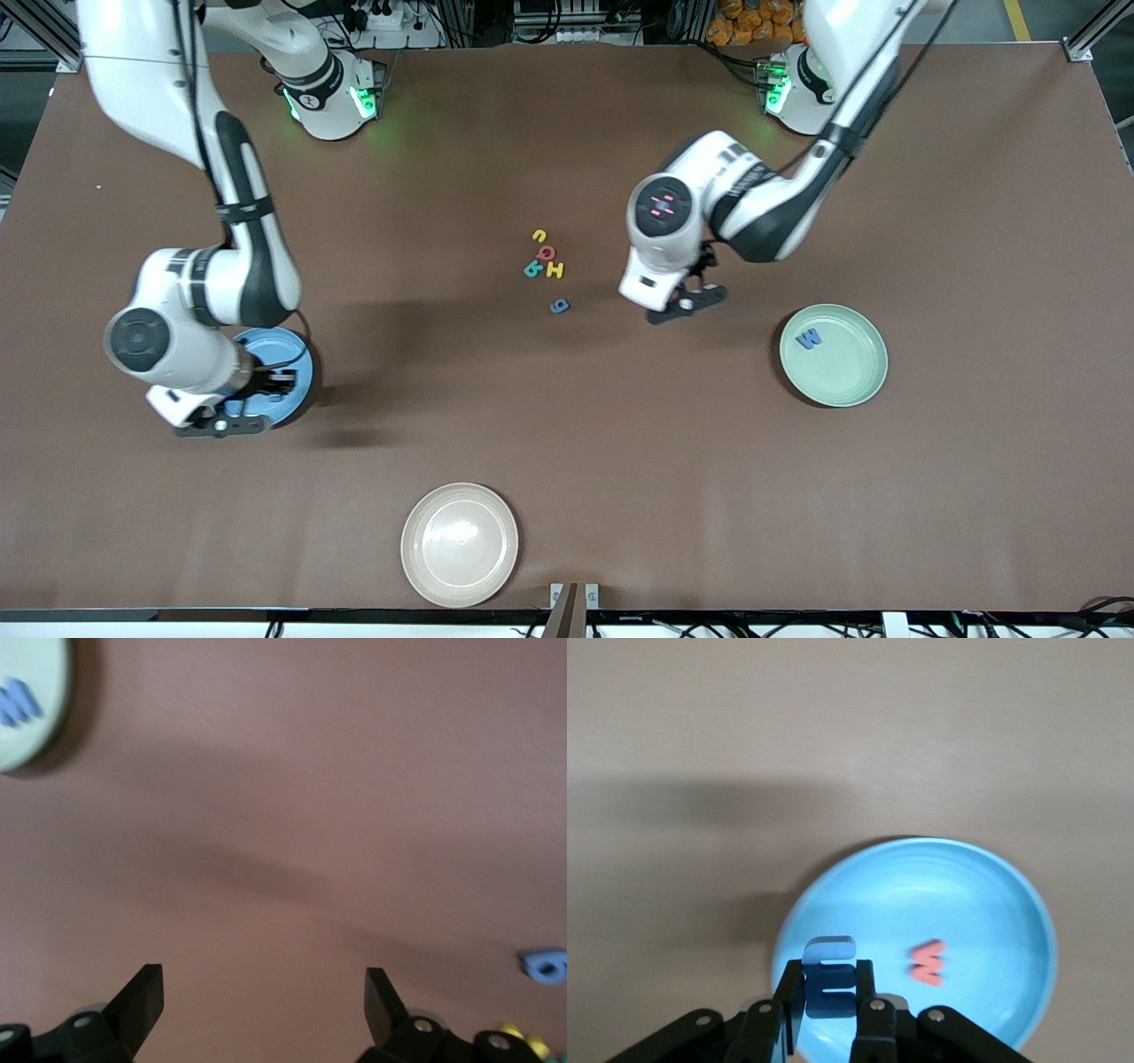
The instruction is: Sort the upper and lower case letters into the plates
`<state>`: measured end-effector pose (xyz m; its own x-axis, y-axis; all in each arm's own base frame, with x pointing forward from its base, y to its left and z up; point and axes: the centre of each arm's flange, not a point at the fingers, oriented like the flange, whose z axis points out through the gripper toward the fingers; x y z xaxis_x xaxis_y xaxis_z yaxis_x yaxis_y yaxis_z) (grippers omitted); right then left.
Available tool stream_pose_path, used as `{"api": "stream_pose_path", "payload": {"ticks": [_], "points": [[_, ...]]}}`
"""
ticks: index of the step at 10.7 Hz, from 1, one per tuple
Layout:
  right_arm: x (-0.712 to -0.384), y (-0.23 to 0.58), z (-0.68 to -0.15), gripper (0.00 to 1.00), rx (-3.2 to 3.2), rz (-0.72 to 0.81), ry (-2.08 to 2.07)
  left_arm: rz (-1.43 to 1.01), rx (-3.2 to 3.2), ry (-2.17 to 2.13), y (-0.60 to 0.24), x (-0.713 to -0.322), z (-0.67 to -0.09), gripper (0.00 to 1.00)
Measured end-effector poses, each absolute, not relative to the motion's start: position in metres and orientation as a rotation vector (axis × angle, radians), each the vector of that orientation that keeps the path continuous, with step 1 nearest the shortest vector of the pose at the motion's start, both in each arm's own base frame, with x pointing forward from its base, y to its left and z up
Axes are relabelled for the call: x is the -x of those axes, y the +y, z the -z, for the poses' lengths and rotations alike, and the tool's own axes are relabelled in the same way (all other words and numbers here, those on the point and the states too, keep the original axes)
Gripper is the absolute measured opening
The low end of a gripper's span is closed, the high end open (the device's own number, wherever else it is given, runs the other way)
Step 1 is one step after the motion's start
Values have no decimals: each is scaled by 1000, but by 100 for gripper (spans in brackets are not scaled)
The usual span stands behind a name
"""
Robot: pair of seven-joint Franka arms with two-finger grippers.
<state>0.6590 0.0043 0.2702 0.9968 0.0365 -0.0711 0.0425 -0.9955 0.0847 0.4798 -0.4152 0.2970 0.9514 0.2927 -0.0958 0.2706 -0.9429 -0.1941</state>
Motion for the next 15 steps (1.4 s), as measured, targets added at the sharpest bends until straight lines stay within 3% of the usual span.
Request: {"api": "stream_pose_path", "payload": {"ticks": [4, 7, 10, 15], "points": [[-647, -17, -253, 28, -3056, 186, 41, -162, 2941, -746, -486, -441, -251, 100], [-646, -12, -252, 61, -3058, 196, 81, -162, 2846, -1103, -515, -416, -228, 100], [-645, -12, -250, 100, -3057, 205, 125, -158, 2738, -1406, -531, -403, -217, 100], [-646, -11, -250, 100, -3057, 194, 169, -126, 2608, -1729, -541, -400, -203, 100]]}}
